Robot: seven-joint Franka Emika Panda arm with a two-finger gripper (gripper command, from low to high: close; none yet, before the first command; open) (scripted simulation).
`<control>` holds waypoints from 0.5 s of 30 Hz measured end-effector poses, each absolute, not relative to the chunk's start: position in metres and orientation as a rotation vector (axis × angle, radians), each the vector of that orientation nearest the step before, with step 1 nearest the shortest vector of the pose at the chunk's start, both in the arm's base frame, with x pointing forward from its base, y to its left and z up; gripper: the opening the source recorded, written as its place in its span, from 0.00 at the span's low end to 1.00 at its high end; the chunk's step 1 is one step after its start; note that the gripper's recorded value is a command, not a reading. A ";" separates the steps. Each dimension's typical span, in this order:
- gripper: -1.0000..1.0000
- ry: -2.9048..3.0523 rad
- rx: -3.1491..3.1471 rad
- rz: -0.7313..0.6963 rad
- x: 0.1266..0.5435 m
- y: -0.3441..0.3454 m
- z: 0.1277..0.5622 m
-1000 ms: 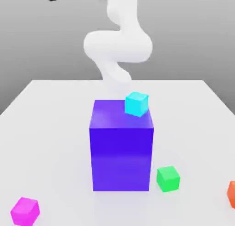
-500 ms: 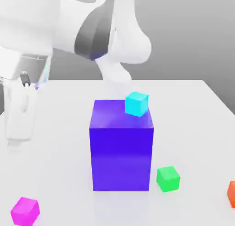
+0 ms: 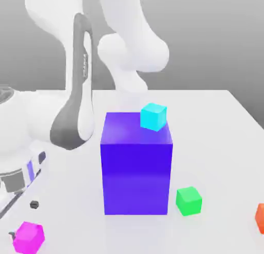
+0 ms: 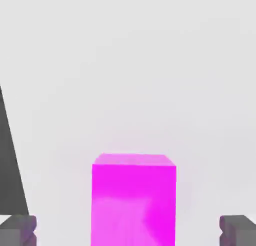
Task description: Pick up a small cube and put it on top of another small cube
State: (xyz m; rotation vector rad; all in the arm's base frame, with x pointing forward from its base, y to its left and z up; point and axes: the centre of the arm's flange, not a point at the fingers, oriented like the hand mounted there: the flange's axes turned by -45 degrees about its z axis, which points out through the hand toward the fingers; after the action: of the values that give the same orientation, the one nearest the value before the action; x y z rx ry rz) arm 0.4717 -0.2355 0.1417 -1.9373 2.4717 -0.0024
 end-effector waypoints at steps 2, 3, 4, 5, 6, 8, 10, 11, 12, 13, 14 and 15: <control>0.00 2.473 -1.937 -0.001 0.471 -0.235 0.132; 0.00 2.473 -1.937 -0.001 0.471 -0.235 0.132; 0.00 2.472 -1.937 -0.002 0.471 -0.235 0.132; 0.00 2.472 -1.936 -0.004 0.471 -0.235 0.132; 0.00 2.472 -1.936 -0.005 0.471 -0.235 0.132; 0.00 2.473 -1.934 -0.004 0.471 -0.235 0.133; 0.00 2.473 -1.932 -0.004 0.472 -0.236 0.156; 0.00 2.473 -1.933 -0.004 0.472 -0.236 0.170; 0.00 2.471 -1.935 -0.005 0.472 -0.236 0.183; 0.00 2.457 -1.939 -0.019 0.478 -0.237 0.195; 0.00 2.437 -1.945 -0.027 0.483 -0.232 0.207; 0.00 2.414 -1.952 -0.032 0.489 -0.221 0.219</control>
State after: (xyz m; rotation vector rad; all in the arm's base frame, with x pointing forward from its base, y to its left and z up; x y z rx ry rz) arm 0.4888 -0.2215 0.2191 -1.9522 2.4140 -0.0315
